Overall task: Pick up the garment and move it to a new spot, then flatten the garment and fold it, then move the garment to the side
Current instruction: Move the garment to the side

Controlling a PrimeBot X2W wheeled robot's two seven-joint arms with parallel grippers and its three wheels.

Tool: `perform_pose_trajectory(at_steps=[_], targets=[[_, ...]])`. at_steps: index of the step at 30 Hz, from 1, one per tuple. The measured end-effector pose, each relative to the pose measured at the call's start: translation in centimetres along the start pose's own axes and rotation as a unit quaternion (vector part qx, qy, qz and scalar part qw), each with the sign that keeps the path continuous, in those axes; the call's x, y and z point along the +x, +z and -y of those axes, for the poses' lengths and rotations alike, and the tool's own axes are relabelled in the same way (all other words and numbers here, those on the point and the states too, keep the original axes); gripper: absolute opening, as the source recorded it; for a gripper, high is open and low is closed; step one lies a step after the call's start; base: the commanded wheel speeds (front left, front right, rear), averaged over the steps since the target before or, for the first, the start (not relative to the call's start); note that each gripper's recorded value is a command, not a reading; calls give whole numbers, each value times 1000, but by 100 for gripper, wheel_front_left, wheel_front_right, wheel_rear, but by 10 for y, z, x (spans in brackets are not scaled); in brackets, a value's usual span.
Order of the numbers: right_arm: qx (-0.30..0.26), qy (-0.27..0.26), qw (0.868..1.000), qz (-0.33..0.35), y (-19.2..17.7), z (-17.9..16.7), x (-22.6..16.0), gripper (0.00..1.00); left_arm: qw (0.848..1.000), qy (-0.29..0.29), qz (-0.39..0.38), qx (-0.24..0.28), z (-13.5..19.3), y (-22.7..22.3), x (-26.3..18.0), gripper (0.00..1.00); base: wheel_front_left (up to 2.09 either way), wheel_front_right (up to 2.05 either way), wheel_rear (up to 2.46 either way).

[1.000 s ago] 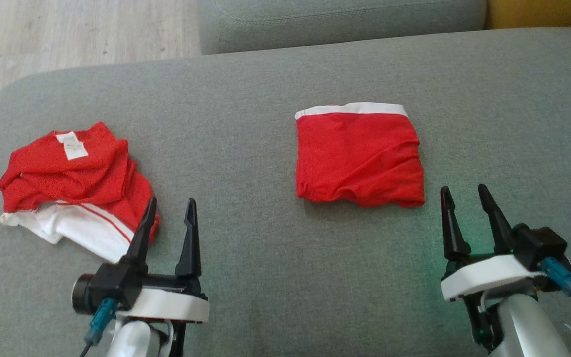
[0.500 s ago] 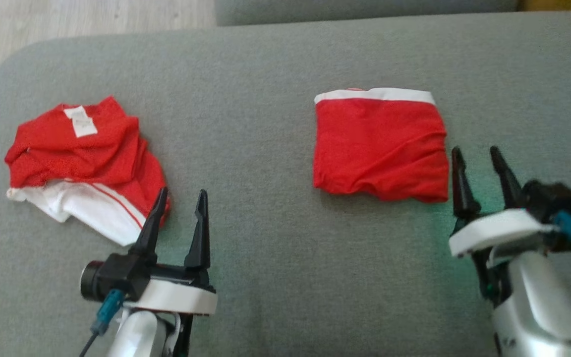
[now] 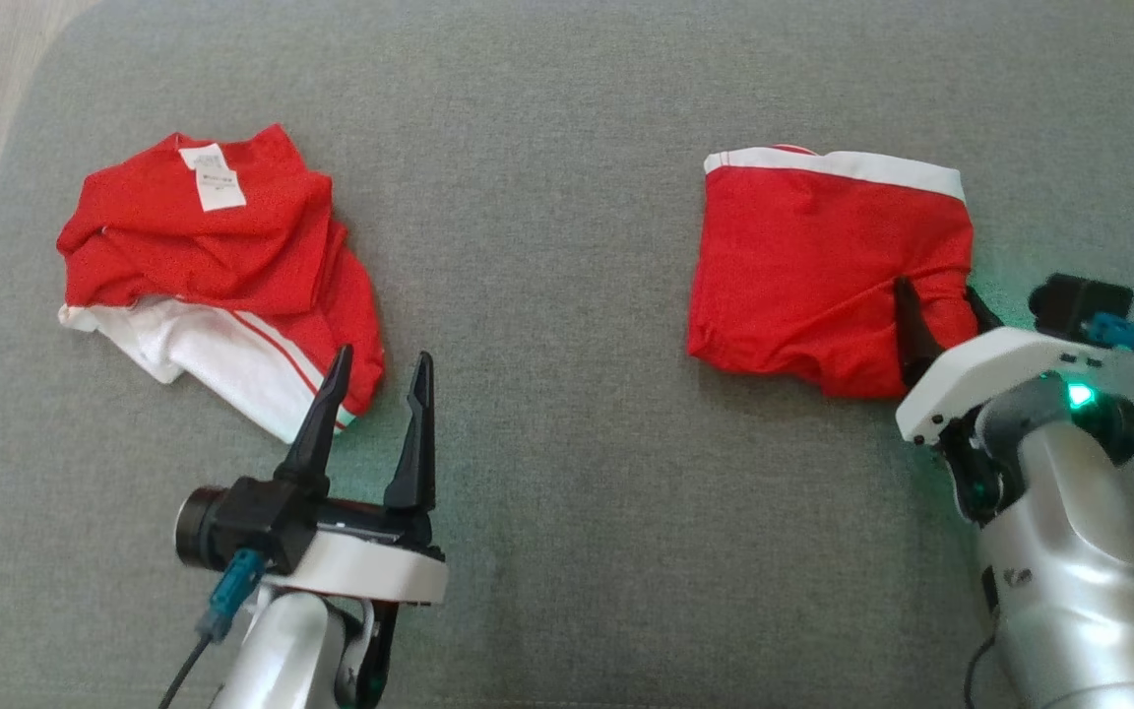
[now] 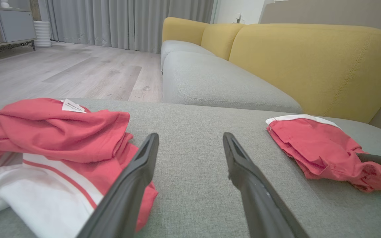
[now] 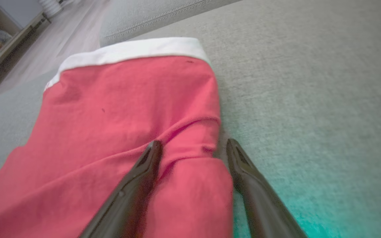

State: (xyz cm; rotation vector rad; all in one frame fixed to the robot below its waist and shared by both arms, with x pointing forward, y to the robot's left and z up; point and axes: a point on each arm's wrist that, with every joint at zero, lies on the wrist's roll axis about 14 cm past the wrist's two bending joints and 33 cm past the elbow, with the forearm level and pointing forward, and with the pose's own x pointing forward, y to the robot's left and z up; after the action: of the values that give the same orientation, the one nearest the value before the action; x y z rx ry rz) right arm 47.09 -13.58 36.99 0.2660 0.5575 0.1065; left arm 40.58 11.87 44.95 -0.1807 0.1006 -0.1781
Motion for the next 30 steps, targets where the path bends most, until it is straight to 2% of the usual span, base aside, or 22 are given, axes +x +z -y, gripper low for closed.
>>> perform_pose_trajectory(at_steps=[2,3,5,11,21,24,30], targets=[[-23,5,1000,-9,1,-3,4,100,1000,2,-1,0,-1,0,-1,100,0,0,0],[-34,7,999,-12,1,-3,5,96,1000,2,-1,0,-1,-1,-1,100,0,0,0],[-52,9,998,-16,2,-4,6,0,1000,0,0,0,0,0,0,100,0,0,0],[-111,17,994,-12,6,-3,1,0,1000,-4,8,1,3,5,3,100,0,0,0],[-237,-13,971,-9,34,47,-26,0,999,-27,29,2,19,20,6,100,0,0,0],[-267,-35,963,-16,46,75,-37,0,999,-26,32,1,19,22,8,100,0,0,0],[-336,-97,935,-49,67,145,-54,0,999,-29,20,-3,19,12,14,100,0,0,0]])
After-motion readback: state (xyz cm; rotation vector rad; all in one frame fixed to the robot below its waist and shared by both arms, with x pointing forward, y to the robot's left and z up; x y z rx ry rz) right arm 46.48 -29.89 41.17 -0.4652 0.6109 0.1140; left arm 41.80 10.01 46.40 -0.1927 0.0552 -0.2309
